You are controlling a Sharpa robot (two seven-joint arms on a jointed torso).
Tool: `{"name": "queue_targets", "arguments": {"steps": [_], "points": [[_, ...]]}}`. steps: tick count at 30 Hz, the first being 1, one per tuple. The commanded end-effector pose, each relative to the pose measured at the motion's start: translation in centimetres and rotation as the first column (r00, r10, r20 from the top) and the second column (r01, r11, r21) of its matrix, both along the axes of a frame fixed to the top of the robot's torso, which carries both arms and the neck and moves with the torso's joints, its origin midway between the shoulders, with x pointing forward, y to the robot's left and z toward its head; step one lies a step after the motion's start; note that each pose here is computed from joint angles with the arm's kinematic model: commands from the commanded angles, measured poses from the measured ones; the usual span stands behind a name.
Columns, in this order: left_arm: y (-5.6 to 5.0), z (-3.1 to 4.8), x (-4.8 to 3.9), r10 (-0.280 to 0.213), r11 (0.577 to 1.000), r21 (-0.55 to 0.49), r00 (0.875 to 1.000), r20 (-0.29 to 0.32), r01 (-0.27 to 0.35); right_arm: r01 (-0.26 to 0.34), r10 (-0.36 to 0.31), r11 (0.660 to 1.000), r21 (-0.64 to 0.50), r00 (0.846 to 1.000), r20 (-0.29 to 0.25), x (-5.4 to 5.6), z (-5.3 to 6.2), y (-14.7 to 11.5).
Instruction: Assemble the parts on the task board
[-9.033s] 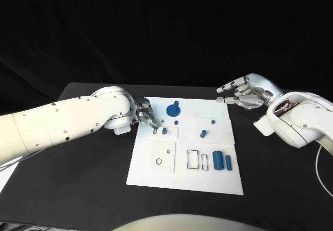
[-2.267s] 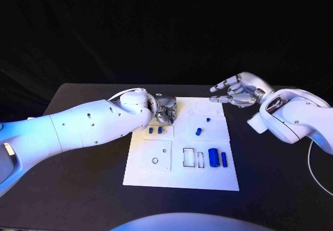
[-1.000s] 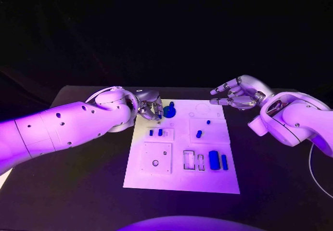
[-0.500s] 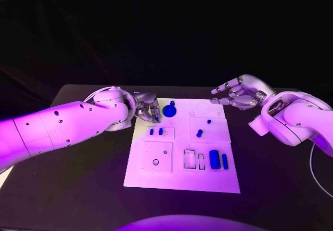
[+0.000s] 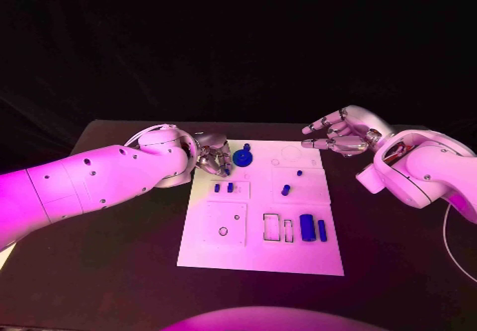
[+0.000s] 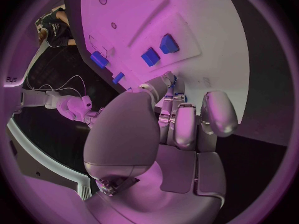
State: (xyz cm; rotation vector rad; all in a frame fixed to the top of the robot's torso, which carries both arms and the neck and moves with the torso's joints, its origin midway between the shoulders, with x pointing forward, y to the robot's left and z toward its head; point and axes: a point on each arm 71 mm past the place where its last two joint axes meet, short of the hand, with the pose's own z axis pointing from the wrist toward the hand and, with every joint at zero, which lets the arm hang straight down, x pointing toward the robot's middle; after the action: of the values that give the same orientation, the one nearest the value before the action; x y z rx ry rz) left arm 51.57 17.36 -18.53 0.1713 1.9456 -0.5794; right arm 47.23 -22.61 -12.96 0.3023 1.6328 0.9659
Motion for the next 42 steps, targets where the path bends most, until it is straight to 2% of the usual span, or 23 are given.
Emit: {"name": "queue_targets", "arguments": {"steps": [1,18,30,42], "points": [[-0.19,-0.23,-0.08,-0.009,1.000,0.021,1.000,-0.020,0.009,-0.016,0.016,1.000,-0.003,1.000,-0.004,-0.06,-0.05,0.18],[-0.60,-0.86,0.20,-0.001,0.998,0.065,1.000,-0.021,0.003,-0.017,0.017,1.000,-0.004,1.000,-0.006,-0.10,-0.06,0.17],[-0.62,-0.91,0.24,0.008,0.997,0.071,1.000,-0.020,-0.006,-0.016,0.016,1.000,-0.005,1.000,-0.007,-0.09,-0.08,0.09],[-0.22,-0.65,0.30,0.031,0.998,0.053,0.999,0.011,-0.032,-0.007,0.007,1.000,-0.016,1.000,-0.021,0.09,-0.24,-0.25]]}}
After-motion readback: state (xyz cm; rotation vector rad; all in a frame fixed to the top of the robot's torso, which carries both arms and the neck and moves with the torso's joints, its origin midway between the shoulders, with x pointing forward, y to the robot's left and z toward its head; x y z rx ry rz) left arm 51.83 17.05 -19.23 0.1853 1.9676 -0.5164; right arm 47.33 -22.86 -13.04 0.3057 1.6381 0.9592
